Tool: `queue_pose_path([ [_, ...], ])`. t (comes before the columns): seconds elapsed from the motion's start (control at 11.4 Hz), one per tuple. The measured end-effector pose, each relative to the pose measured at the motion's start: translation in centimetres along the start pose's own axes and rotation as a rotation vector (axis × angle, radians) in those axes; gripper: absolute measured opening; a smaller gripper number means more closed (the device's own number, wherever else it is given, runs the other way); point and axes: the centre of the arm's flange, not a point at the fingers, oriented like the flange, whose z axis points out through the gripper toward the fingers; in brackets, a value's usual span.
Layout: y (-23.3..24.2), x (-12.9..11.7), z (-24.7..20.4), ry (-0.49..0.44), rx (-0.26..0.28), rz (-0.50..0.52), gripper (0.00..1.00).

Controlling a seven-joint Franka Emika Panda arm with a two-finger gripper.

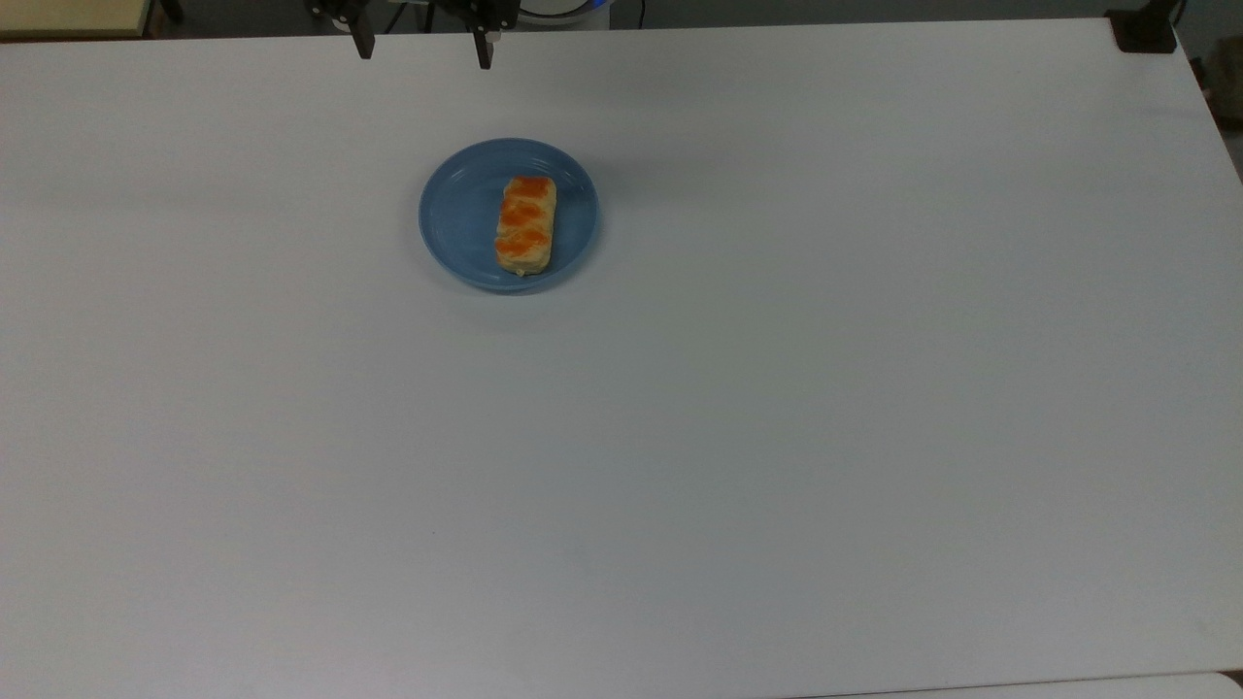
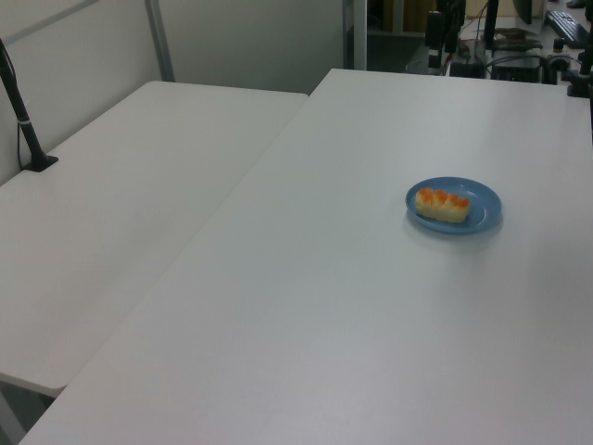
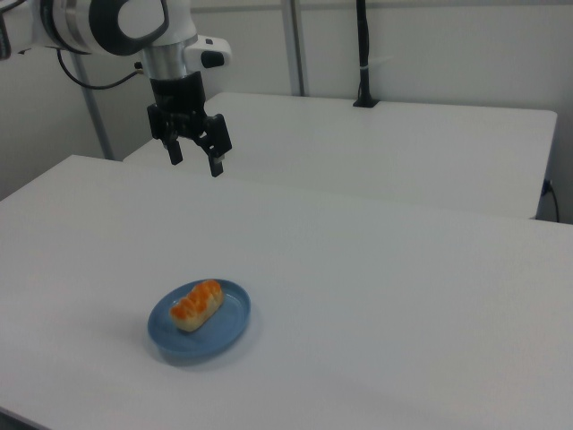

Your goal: Put the bread on the table

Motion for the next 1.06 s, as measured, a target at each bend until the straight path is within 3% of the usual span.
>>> queue_pose_path([
  [0.35, -0.78, 0.20, 0.50, -0.008, -0.030, -0.021, 1.00],
  [1.06, -1.06, 0.23, 0.59, -0.010, -0.030, -0.026, 1.00],
])
